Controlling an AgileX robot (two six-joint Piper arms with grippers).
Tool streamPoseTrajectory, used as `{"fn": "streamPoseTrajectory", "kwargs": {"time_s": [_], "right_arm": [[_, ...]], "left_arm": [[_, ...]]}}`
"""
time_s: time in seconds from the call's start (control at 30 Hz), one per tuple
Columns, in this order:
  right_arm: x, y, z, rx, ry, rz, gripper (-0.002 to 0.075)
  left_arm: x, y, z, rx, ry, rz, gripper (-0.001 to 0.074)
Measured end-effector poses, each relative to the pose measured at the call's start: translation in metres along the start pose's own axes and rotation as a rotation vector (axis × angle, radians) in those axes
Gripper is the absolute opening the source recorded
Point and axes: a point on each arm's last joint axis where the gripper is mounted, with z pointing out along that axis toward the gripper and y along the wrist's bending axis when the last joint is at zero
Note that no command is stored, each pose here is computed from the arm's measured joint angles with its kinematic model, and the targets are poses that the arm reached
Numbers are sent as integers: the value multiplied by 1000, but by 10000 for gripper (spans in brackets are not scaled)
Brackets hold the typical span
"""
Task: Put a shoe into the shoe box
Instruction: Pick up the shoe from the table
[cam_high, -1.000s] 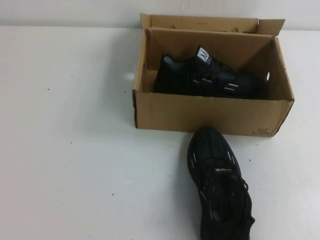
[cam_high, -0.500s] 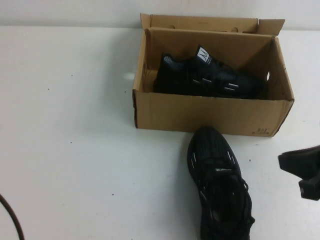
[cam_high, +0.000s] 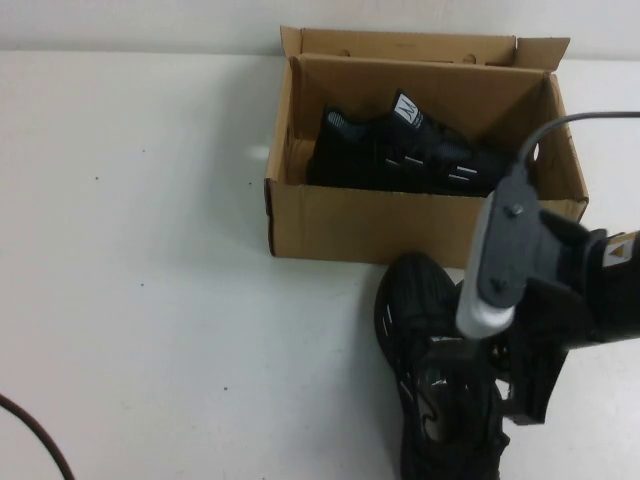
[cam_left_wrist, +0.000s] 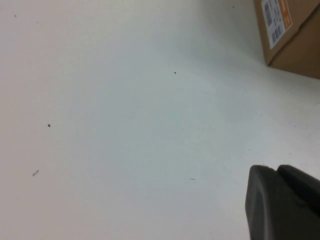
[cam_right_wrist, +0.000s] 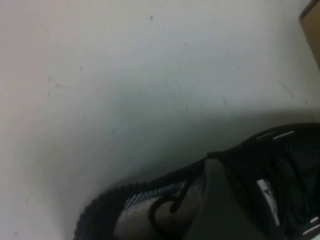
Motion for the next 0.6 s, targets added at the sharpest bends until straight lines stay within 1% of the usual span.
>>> {"fn": "streamPoseTrajectory", "kwargs": {"time_s": [0.07,0.13,0.3,0.43,0.47,0.53,0.57,0.6], "right_arm": [[1,2,12,1,57,-65,360],[2,1,23,5,100,-91,367],[11,-11,47,59,191,-62,374],[17,-18,62,76,223,-52,371],[19,-19,67,74,231,-46,360],[22,-21,75,71,244,-43,314],[23,-22,79,70,249,-40,267],[24,-23,80,70,251,-39,204]], "left_arm": [[0,0,0,4,4,-2,-4],[1,-1,0,8,7,-5,-4],[1,-1,0,9,16,-7,-4],[2,-1,0,9,22,-7,-4],[2,-1,0,9,24,-7,-4],[2,-1,0,9,26,-7,-4],[2,-1,0,9,26,-7,-4],[3,-1,0,9,29,-7,-4]]}}
